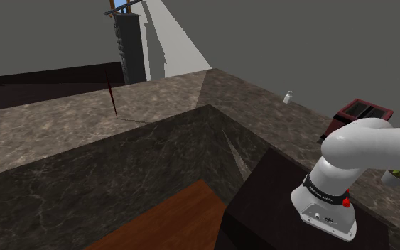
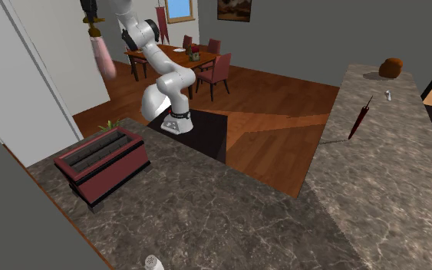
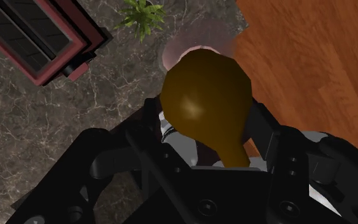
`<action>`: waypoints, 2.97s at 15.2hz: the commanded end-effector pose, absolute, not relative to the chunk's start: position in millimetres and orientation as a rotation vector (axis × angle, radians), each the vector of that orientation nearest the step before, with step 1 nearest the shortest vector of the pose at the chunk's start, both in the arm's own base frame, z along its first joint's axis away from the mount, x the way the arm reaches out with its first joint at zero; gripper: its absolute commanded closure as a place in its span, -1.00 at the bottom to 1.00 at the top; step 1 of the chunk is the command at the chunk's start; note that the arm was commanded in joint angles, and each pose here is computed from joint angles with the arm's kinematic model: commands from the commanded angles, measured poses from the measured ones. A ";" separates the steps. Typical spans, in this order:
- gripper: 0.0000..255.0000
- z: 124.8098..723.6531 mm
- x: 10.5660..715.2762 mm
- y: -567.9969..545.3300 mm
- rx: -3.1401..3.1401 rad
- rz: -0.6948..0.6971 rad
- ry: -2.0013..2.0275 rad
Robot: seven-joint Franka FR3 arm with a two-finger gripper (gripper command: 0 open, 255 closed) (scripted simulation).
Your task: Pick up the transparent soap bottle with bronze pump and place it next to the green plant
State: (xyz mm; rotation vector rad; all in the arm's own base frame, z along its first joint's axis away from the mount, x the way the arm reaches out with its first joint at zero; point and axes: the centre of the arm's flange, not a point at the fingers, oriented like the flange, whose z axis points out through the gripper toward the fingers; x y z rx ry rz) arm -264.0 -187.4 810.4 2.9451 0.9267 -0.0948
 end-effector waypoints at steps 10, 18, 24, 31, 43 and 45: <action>1.00 753.6 -267.7 -186.9 2.945 -0.096 0.928; 1.00 711.3 -267.7 -186.9 2.945 -0.096 0.928; 1.00 679.6 -267.7 -186.9 2.945 -0.096 0.928; 1.00 642.7 -267.7 -186.9 2.945 -0.096 0.928; 1.00 579.3 -267.7 -186.9 2.945 -0.096 0.928; 1.00 568.8 -267.7 -186.9 2.945 -0.096 0.928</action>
